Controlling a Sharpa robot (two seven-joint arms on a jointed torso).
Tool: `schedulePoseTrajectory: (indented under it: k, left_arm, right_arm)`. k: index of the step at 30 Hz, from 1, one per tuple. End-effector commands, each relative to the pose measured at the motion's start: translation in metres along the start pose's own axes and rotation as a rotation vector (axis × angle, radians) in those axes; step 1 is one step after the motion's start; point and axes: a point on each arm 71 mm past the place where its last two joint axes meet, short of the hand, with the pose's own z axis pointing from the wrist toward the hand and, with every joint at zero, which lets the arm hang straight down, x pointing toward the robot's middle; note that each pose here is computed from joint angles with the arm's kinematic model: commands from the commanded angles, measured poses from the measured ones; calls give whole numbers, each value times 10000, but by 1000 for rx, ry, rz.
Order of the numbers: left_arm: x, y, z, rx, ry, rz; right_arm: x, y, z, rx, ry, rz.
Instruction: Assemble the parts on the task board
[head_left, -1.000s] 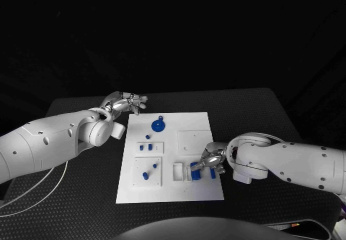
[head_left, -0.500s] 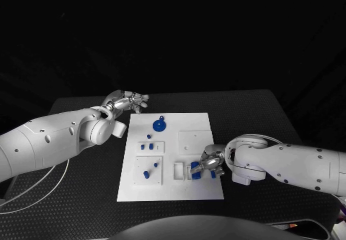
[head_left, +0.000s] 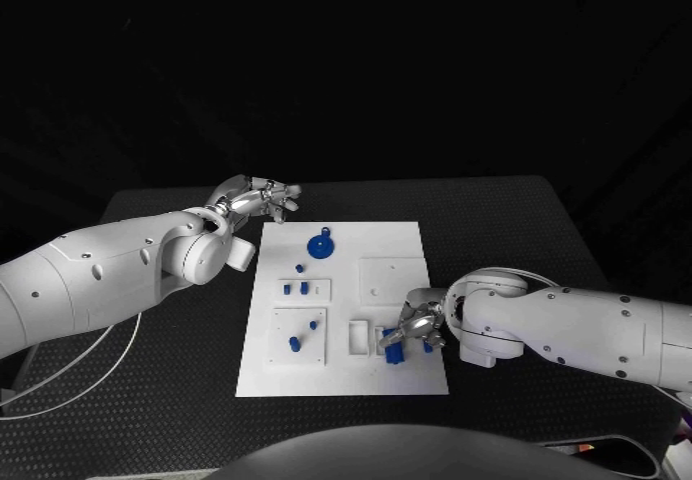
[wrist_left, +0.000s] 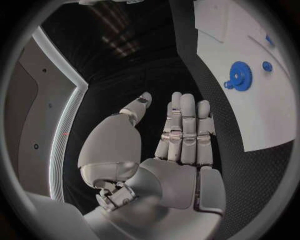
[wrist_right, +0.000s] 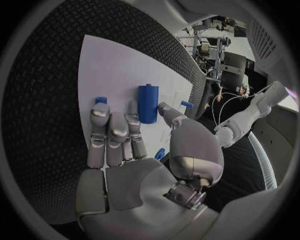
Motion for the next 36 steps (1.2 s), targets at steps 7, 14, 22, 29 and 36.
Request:
schedulePoseTrajectory:
  k: [7, 14, 22, 29, 36]
  left_arm:
    - [11, -10, -4, 11, 14, -12]
    - [3, -7, -9, 8, 13, -11]
    - [-18, -3, -9, 7, 8, -10]
    - [-22, -3, -3, 6, 7, -9]
    - [15, -11, 10, 8, 12, -10]
  right_arm:
    - [19, -34, 14, 19, 18, 4]
    - [13, -47, 3, 17, 9, 26]
    - [-78, -28, -104, 10, 26, 108]
    - [-320, 98, -229, -9, 21, 153]
    - [-335, 245, -167, -29, 58, 153]
